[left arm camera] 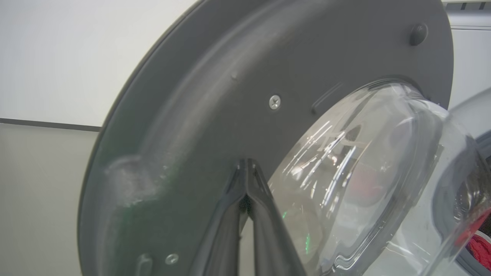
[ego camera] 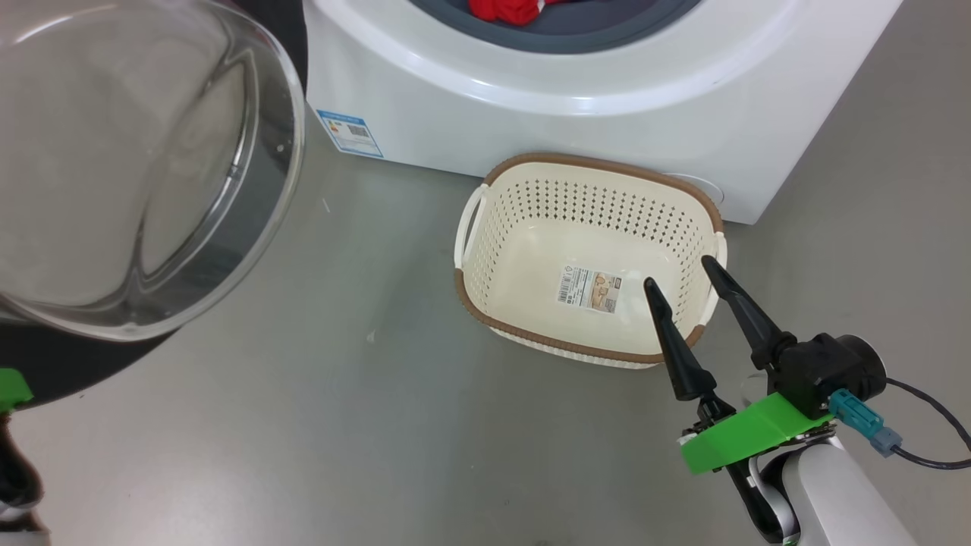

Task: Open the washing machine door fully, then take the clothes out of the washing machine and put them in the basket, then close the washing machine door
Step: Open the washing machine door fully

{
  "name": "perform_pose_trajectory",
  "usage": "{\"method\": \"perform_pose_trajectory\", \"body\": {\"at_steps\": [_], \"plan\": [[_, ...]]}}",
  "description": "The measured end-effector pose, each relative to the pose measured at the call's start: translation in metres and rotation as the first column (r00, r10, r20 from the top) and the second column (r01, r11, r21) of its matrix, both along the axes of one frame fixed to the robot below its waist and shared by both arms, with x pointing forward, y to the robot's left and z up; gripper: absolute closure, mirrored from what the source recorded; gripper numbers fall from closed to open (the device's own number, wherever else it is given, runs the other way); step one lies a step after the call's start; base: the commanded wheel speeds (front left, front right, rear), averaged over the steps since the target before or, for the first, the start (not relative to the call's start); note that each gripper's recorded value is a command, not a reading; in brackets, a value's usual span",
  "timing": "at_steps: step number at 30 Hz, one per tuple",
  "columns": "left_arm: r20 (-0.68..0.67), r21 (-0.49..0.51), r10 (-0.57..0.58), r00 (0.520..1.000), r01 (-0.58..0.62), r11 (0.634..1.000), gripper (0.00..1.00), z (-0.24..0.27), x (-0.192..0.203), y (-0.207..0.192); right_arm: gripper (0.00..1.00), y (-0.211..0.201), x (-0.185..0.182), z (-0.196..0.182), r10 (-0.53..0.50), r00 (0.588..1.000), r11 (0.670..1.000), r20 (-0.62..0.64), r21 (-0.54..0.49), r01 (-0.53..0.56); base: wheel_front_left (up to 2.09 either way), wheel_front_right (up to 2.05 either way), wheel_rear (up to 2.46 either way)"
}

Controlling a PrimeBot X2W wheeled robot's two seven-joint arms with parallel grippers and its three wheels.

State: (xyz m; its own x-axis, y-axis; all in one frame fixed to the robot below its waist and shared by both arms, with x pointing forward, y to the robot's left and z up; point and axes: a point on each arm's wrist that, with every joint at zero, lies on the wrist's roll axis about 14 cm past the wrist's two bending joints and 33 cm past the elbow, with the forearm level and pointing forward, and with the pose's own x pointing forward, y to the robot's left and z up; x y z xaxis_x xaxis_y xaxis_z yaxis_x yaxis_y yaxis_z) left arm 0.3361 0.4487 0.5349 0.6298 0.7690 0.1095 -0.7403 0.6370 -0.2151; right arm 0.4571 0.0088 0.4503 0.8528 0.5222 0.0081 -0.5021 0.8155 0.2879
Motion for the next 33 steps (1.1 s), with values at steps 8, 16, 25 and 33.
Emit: {"method": "perform_pose_trajectory", "body": {"at_steps": [8, 16, 25, 33], "plan": [[-0.004, -0.003, 0.033, 0.999, -0.033, 0.999, 1.00, -0.005, 0.004, 0.010, 0.00, -0.003, 0.007, -0.005, -0.013, 1.000, 1.000, -0.005, 0.000, 0.013, 0.00, 0.00, 0.00], [0.031, 0.056, -0.002, 1.000, 0.000, 0.998, 1.00, 0.015, 0.012, 0.000, 0.00, -0.008, 0.007, 0.004, -0.025, 1.000, 1.000, 0.014, -0.002, 0.025, 0.00, 0.00, 0.00], [0.143, 0.232, -0.120, 0.982, 0.084, 0.969, 0.00, 0.076, 0.020, -0.042, 0.00, -0.025, 0.006, 0.017, -0.071, 0.997, 0.997, 0.032, 0.009, 0.071, 0.00, 0.00, 0.00], [0.158, 0.287, -0.327, 0.932, 0.273, 0.918, 0.00, 0.093, 0.048, -0.109, 0.00, -0.045, 0.005, 0.029, -0.128, 0.990, 0.992, 0.050, 0.019, 0.127, 0.00, 0.00, 0.00]]}}
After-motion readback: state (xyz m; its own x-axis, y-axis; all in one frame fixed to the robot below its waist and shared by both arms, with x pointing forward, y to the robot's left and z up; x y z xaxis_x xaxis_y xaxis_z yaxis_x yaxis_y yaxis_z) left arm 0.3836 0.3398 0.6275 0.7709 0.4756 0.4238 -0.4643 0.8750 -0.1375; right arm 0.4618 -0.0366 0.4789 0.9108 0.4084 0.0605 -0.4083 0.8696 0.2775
